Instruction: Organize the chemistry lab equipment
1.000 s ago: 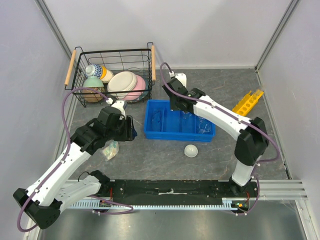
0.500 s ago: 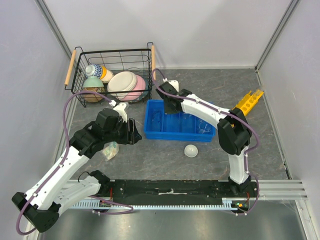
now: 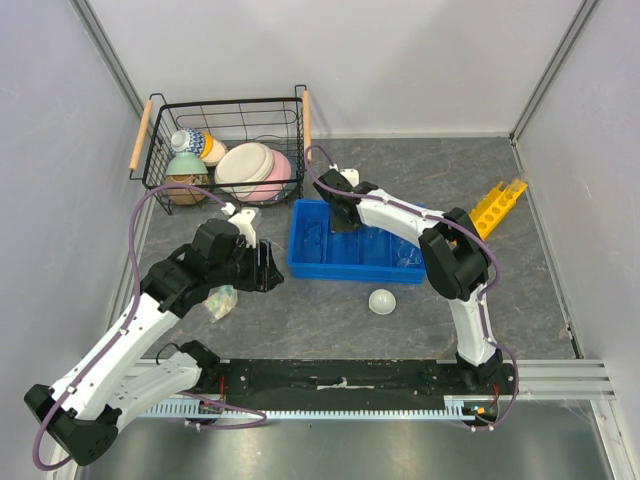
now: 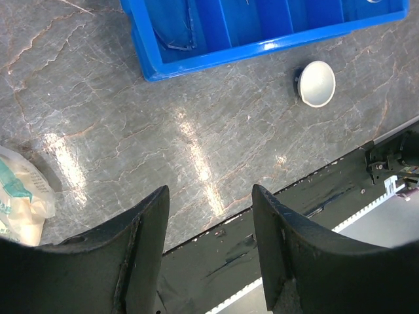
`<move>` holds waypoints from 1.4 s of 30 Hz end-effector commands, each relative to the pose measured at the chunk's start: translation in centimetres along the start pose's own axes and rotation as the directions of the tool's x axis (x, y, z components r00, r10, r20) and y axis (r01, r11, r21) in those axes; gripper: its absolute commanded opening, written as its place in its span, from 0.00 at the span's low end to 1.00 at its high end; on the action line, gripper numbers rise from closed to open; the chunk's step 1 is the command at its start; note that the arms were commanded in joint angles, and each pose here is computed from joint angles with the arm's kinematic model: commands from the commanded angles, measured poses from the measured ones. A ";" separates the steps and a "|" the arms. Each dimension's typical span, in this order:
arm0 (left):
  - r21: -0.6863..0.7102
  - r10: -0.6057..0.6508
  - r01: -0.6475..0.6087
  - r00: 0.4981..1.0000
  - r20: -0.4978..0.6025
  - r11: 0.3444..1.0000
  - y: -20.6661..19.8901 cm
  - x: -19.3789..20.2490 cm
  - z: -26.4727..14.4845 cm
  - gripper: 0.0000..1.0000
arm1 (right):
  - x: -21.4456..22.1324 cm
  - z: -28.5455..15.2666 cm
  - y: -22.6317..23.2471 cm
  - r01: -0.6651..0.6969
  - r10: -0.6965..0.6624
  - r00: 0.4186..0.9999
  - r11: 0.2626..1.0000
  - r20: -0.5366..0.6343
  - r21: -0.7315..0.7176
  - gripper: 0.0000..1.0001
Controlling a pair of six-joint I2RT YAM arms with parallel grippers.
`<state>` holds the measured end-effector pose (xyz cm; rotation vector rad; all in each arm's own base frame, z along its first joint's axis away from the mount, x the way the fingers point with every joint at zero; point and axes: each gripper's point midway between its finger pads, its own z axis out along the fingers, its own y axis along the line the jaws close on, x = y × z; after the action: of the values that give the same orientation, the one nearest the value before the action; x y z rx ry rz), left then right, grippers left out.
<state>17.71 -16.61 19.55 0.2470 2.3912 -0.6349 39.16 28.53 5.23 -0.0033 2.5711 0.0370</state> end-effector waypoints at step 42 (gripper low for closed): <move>-0.028 0.020 -0.019 0.999 0.046 0.999 -0.2 -2.2 0.0 0.60 | 13.3 -16.2 -13.7 -0.113 0.112 0.993 0.993 0.038 0.032 0.56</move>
<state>18.82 -16.34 19.29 0.2318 2.4088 -0.5660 20.19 14.96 12.46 0.0409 2.5274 0.0101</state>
